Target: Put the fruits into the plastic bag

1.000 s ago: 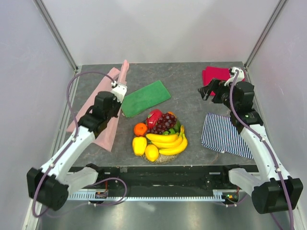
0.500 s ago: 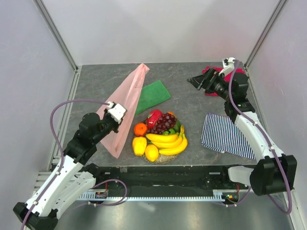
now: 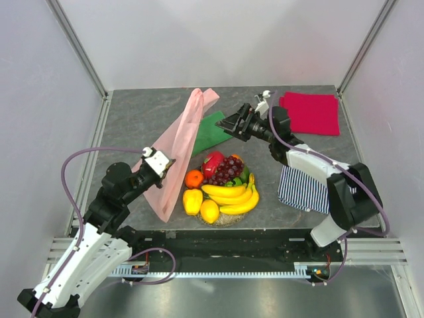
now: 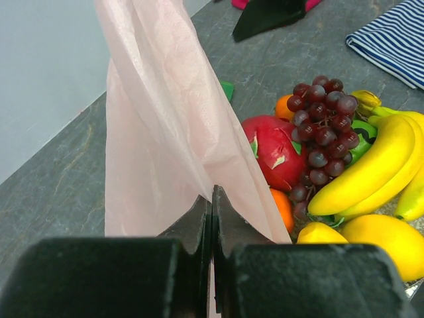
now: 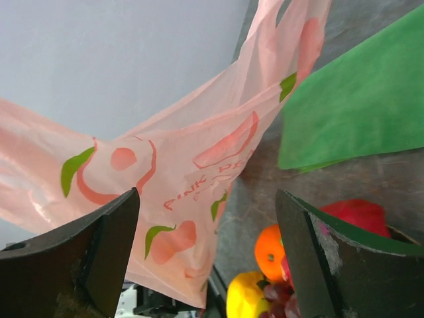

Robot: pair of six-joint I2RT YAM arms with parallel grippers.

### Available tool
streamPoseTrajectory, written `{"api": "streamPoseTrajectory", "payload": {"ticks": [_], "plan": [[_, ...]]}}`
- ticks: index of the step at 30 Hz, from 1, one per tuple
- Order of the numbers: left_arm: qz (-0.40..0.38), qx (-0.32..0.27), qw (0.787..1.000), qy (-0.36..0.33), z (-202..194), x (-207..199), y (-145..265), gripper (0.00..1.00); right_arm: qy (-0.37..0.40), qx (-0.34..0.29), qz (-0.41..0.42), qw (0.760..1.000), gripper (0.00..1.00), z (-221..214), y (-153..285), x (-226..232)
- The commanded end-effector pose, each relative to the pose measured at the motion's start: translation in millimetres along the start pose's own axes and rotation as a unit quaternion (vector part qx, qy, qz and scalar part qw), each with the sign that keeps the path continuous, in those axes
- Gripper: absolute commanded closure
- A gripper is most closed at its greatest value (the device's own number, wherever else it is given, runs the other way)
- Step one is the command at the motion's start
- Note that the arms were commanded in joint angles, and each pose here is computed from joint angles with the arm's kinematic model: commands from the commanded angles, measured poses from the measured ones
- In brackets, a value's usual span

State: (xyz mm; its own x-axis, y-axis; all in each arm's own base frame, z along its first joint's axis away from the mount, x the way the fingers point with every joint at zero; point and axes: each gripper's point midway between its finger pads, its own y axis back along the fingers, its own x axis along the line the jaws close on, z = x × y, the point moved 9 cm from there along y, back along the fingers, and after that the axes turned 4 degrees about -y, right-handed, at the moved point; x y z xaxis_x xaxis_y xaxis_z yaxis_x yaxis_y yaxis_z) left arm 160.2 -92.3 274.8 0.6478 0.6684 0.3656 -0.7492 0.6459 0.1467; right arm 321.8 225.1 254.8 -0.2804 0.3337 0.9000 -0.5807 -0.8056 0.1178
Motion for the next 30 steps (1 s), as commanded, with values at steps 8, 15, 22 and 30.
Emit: {"api": "streamPoseTrajectory", "payload": {"ticks": [8, 15, 22, 30], "plan": [[-0.017, -0.023, 1.0, -0.012, 4, -1, -5, 0.99, -0.072, -0.005, 0.083, 0.994, 0.12, 3, -60, 12], [-0.026, -0.023, 0.999, -0.012, 3, -3, -7, 0.98, -0.121, 0.011, 0.086, 0.989, 0.13, -3, -87, 3], [-0.019, -0.015, 1.0, -0.012, 1, -1, -9, 0.99, -0.137, 0.037, 0.068, 0.988, 0.15, -32, -90, -1], [-0.034, -0.018, 0.999, -0.012, 1, -4, -11, 0.99, -0.143, 0.044, 0.05, 0.987, 0.21, -48, -86, -3]]}}
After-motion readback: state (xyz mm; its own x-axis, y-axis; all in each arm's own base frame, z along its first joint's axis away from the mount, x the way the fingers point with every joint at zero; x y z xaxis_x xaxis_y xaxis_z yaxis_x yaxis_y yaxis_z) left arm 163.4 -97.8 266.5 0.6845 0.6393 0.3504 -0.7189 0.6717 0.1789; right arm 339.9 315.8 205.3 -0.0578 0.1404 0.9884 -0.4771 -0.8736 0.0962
